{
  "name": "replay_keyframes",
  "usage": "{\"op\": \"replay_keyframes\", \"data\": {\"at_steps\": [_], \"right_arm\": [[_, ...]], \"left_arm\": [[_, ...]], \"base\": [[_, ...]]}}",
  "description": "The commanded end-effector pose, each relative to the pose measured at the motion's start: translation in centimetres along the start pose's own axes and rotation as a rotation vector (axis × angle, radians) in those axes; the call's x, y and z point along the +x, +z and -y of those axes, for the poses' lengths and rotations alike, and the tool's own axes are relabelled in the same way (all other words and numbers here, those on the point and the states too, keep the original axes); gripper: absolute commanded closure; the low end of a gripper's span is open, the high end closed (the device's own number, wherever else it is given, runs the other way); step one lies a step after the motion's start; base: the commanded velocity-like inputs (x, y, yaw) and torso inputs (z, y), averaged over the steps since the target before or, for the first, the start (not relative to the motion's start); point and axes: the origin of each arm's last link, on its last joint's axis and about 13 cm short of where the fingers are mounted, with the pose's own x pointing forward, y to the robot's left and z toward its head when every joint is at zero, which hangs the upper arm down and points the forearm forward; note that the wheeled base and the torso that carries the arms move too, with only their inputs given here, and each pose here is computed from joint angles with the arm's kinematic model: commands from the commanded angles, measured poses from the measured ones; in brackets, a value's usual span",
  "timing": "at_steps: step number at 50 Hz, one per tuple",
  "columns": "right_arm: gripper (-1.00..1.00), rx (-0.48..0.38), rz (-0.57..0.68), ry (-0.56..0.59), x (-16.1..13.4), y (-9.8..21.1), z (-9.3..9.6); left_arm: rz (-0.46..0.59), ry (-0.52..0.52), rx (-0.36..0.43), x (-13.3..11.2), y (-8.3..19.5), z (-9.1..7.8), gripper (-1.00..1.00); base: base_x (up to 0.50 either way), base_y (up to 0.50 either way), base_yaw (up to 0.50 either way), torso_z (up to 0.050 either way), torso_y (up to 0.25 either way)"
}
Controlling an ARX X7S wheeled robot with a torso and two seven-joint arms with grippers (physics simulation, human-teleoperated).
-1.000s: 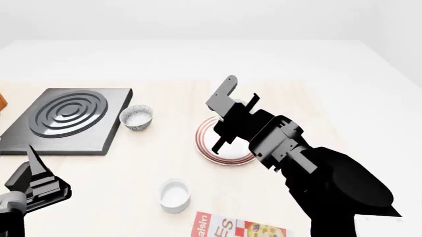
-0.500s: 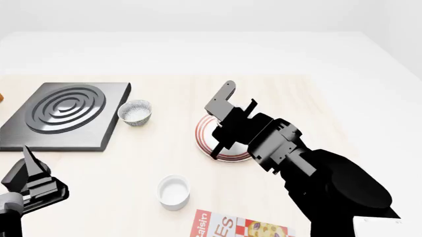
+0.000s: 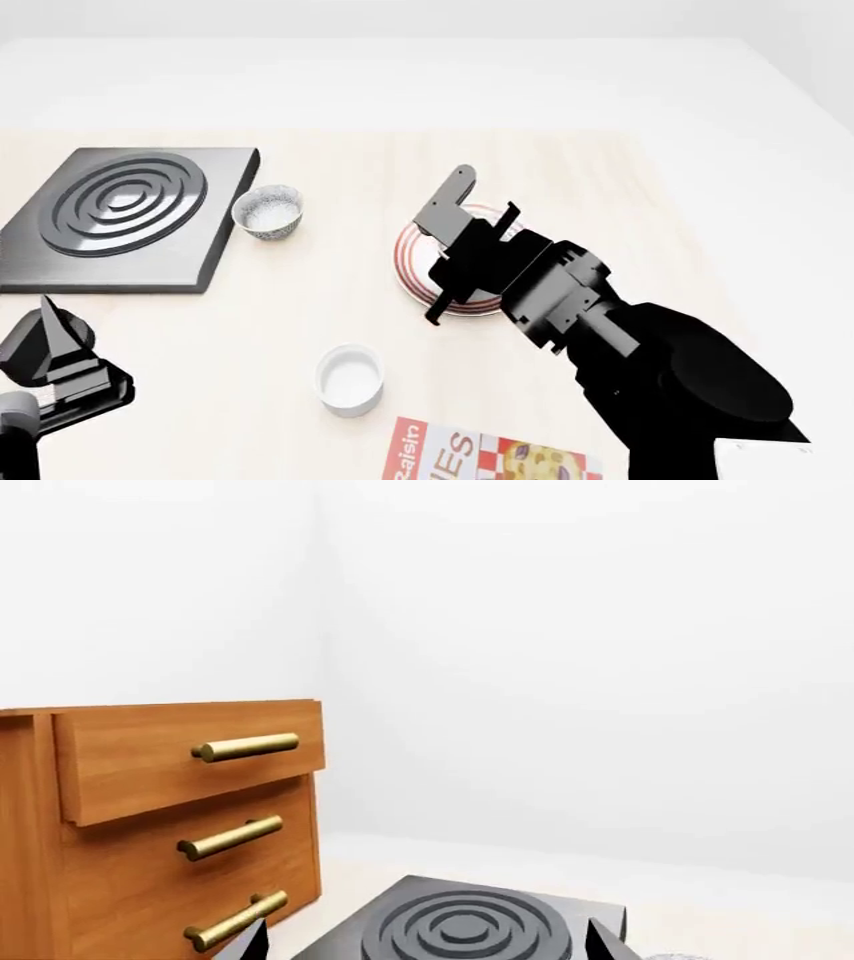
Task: Pick the akita bowl next to the cookies box and place it on the plate.
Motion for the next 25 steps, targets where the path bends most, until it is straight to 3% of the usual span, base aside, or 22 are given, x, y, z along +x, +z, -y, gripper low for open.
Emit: {"op": "replay_keyframes", "data": {"at_steps": [1, 8, 9, 25], "right_arm": [[1.0, -0.01, 0.008, -0.01, -0.04, 0.15, 0.15], [1.0, 0.002, 0.014, -0.031, 0.01, -0.05, 0.19], [-1.0, -0.001, 0.014, -0.035, 0.01, -0.05, 0.2], [-1.0, 0.014, 0.021, -0.038, 0.15, -0.42, 0.04]], "left_arm": [[0.0, 0.0, -0.003, 0.05, 0.0, 0.04, -1.0], [0.001, -0.001, -0.002, 0.05, 0.01, 0.08, -1.0], [0.001, 0.0, -0.003, 0.05, 0.02, 0.08, -1.0], [0.001, 0.001, -0.002, 0.01, 0.01, 0.06, -1.0]], "base": [[0.0, 0.0, 0.0, 0.0, 0.0], [0.0, 0.0, 0.0, 0.0, 0.0], [0.0, 0.0, 0.0, 0.0, 0.0], [0.0, 0.0, 0.0, 0.0, 0.0]]}}
